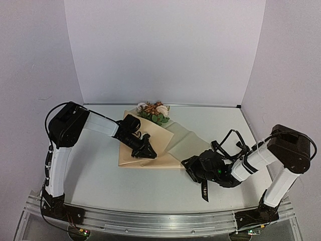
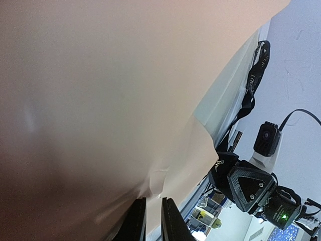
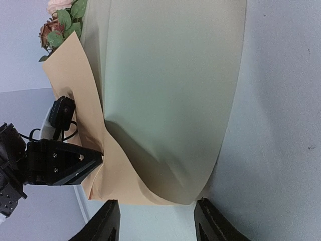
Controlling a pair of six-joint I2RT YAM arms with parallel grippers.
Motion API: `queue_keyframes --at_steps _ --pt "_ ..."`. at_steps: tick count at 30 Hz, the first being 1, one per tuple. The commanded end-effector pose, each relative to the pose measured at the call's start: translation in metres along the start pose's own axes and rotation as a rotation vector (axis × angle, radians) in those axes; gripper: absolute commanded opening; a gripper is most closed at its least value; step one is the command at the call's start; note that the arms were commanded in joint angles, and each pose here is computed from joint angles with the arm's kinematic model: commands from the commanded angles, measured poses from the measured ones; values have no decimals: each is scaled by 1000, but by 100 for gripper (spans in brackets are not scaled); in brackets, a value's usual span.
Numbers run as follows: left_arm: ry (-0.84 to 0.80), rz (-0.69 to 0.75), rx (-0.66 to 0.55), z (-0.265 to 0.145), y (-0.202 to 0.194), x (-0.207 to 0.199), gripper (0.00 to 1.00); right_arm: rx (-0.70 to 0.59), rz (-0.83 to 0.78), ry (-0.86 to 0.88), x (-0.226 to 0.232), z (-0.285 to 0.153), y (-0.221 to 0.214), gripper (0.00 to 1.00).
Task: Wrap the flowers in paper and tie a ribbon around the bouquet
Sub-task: Pick up the two-thirds-folded wrapping paper from the center of the board.
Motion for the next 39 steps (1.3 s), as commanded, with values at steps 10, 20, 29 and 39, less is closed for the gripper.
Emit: queue_keyframes --at_steps 10,20,29,39 --pt "14 6 -5 2 5 -1 14 -10 -15 -163 -43 6 -2 51" --pt "13 8 -8 2 7 -2 14 -21 -67 -109 -32 11 -4 30" --pt "-14 34 -8 -2 7 -13 15 -63 -162 -84 -2 4 4 0" --pt "-100 91 -4 -9 1 -42 22 -111 -268 -192 21 -13 13 0"
Point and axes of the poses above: each gripper's point midway between its finger pads, its own z axis out along the fingers, its own x axis along the line the jaws close on, y = z × x, the point moved 3 cm from there along -z, back along the fingers, and after that the axes turned 4 degrees about z, right-handed, at the moved point
